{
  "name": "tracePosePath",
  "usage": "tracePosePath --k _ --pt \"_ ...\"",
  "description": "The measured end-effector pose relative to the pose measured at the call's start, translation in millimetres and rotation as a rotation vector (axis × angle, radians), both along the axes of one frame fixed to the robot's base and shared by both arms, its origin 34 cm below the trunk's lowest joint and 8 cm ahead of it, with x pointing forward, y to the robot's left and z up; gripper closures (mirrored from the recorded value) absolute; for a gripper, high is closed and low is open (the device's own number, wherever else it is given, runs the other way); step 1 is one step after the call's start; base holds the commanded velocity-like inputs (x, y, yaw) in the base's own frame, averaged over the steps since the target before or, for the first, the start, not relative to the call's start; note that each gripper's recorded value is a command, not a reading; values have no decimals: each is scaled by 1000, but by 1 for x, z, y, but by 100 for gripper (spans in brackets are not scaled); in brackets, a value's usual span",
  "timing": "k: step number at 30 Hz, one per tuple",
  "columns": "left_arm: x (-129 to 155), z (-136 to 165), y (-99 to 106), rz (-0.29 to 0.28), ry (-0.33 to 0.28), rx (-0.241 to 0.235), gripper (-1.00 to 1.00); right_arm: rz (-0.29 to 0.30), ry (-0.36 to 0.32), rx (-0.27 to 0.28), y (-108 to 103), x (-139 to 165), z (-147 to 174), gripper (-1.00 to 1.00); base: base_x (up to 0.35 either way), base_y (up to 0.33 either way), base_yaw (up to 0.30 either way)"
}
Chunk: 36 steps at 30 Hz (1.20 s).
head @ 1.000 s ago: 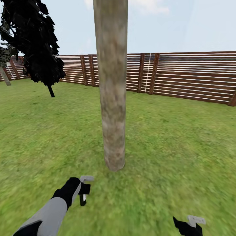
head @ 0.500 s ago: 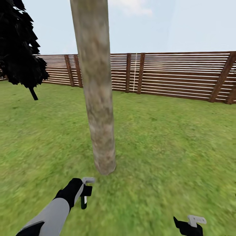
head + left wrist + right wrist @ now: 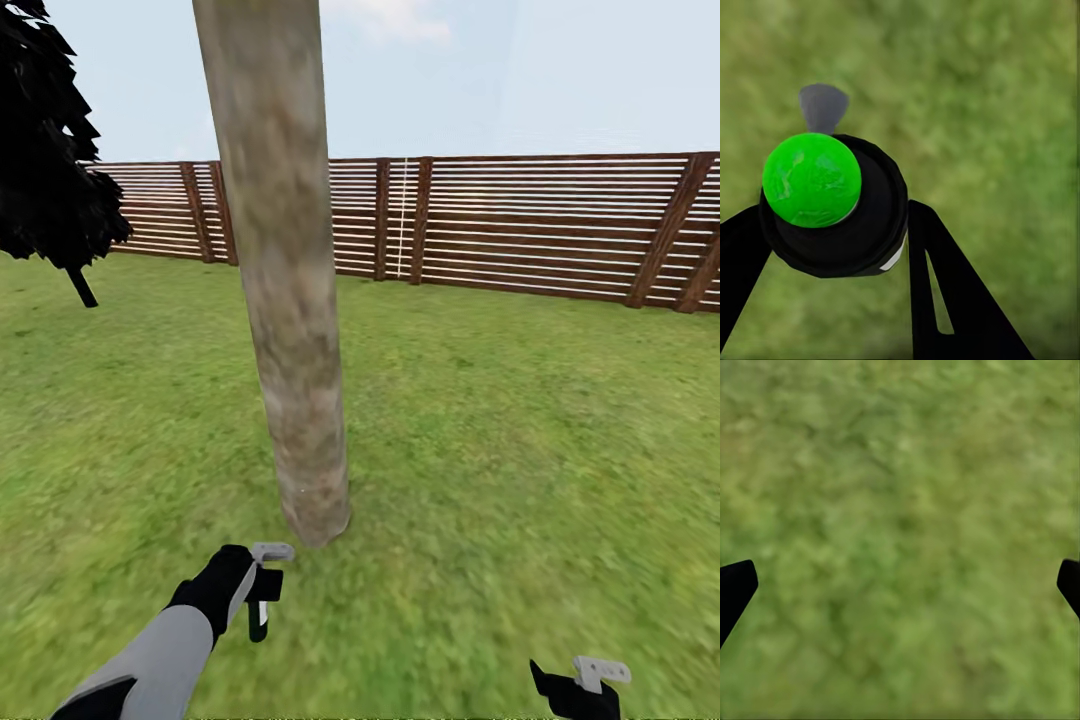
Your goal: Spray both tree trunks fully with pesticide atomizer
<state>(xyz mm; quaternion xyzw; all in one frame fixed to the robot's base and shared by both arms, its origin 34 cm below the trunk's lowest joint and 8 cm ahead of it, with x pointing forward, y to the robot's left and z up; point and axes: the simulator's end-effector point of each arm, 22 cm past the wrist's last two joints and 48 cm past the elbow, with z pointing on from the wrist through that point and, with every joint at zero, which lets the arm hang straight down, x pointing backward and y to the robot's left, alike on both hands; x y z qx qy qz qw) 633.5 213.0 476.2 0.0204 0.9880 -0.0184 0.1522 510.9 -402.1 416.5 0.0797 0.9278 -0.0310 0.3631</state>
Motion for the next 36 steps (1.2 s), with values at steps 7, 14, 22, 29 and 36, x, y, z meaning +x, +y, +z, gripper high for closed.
tracePosePath --k 7,14,22,29,36 --pt "-12 -8 -26 -21 31 -33 100 0 5 0 0 -1 -2 -100 0 0 0" --pt "-11 -6 -40 -32 29 -40 100 3 7 1 1 -2 -3 -100 0 0 0" --pt "-12 -9 -26 -28 31 -20 100 3 7 0 1 -2 -2 -100 0 0 -255" --pt "-12 -8 -30 -24 29 -30 100 1 7 -1 0 -2 -2 -100 0 0 -180" --pt "-12 -4 -7 -16 74 7 100 1 6 -2 -1 -2 -2 -100 0 0 -2"
